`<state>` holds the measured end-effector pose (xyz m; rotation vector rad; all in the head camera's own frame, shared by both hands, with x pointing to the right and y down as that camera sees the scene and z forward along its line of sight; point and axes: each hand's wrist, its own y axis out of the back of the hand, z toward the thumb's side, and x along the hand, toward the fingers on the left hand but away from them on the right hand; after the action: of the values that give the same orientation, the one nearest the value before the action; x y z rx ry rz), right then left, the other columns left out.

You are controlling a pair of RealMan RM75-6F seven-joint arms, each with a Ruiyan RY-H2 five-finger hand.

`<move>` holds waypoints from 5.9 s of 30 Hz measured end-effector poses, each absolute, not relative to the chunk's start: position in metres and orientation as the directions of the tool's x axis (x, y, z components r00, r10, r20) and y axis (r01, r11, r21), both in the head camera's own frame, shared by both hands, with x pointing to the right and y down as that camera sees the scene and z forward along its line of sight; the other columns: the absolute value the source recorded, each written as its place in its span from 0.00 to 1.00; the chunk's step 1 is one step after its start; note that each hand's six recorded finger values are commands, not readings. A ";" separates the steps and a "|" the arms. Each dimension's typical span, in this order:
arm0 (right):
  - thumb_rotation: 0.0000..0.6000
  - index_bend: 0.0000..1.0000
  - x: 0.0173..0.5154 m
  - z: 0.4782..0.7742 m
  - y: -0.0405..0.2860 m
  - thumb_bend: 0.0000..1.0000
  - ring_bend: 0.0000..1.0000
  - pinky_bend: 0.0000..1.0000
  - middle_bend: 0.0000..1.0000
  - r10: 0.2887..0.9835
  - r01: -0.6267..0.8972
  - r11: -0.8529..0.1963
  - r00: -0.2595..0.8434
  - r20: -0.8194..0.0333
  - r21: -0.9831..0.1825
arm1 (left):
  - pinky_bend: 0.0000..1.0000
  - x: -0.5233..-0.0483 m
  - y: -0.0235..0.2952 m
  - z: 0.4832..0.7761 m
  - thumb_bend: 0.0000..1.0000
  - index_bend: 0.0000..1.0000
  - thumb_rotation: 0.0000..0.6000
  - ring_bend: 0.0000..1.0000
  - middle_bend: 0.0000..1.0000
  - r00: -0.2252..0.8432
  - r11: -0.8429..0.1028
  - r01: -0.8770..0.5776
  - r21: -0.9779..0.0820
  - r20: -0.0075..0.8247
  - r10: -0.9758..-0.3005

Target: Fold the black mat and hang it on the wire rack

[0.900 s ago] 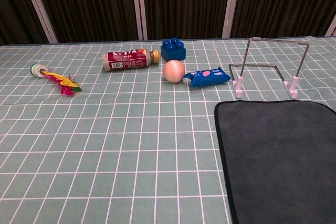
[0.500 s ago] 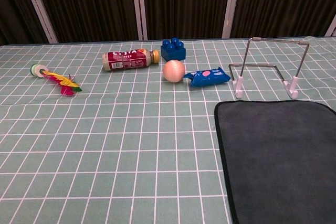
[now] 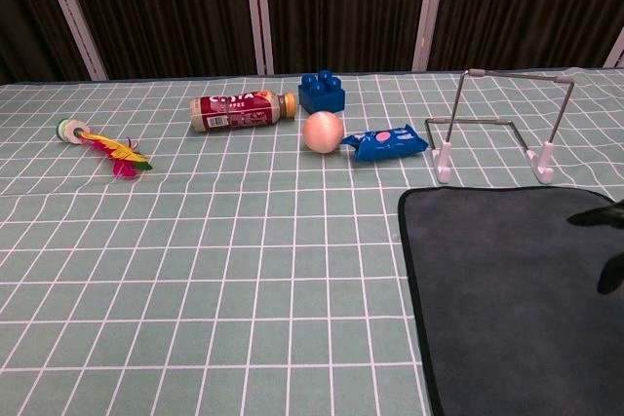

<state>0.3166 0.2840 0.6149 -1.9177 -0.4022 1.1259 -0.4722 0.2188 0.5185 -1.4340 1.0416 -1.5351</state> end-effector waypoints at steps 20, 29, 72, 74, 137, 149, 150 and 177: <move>1.00 0.37 0.290 0.647 0.329 0.17 0.00 0.00 0.00 0.485 -0.289 -0.581 0.628 -0.609 -0.761 | 0.00 -0.474 0.216 0.522 0.00 0.00 1.00 0.00 0.00 -0.072 -0.372 0.009 -0.928 0.370 -0.926; 1.00 0.38 0.286 0.657 0.335 0.19 0.00 0.00 0.00 0.470 -0.335 -0.543 0.639 -0.609 -0.770 | 0.00 -0.476 0.215 0.521 0.00 0.00 1.00 0.00 0.00 -0.078 -0.373 0.004 -0.928 0.371 -0.925; 1.00 0.45 0.289 0.665 0.334 0.34 0.00 0.00 0.03 0.496 -0.344 -0.496 0.641 -0.586 -0.797 | 0.00 -0.475 0.215 0.523 0.00 0.00 1.00 0.00 0.00 -0.075 -0.377 0.008 -0.926 0.375 -0.924; 1.00 0.46 0.289 0.666 0.334 0.36 0.00 0.00 0.03 0.499 -0.343 -0.495 0.641 -0.584 -0.799 | 0.00 -0.475 0.215 0.523 0.00 0.00 1.00 0.00 0.00 -0.074 -0.378 0.011 -0.926 0.377 -0.923; 1.00 0.62 0.265 0.709 0.137 0.40 0.00 0.00 0.14 0.645 -0.194 -0.693 0.265 -0.717 -0.695 | 0.00 -0.481 0.210 0.540 0.00 0.00 1.00 0.00 0.00 -0.107 -0.420 0.027 -0.907 0.415 -0.903; 1.00 0.62 0.268 0.719 0.126 0.40 0.00 0.00 0.14 0.656 -0.195 -0.692 0.233 -0.718 -0.696 | 0.00 -0.481 0.209 0.542 0.00 0.00 1.00 0.00 0.00 -0.110 -0.425 0.030 -0.905 0.419 -0.901; 1.00 0.62 0.268 0.719 0.125 0.40 0.00 0.00 0.14 0.659 -0.196 -0.689 0.230 -0.716 -0.697 | 0.00 -0.481 0.209 0.542 0.00 0.00 1.00 0.00 0.00 -0.110 -0.425 0.030 -0.905 0.420 -0.901; 1.00 0.62 0.268 0.734 0.095 0.39 0.00 0.00 0.15 0.695 -0.197 -0.679 0.138 -0.706 -0.707 | 0.00 -0.485 0.207 0.547 0.00 0.00 1.00 0.00 0.00 -0.126 -0.440 0.028 -0.898 0.433 -0.893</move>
<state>0.2684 0.0946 0.7337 -1.7222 -0.4832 1.6269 -0.4848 0.2074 0.5467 -1.4325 1.0038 -1.6543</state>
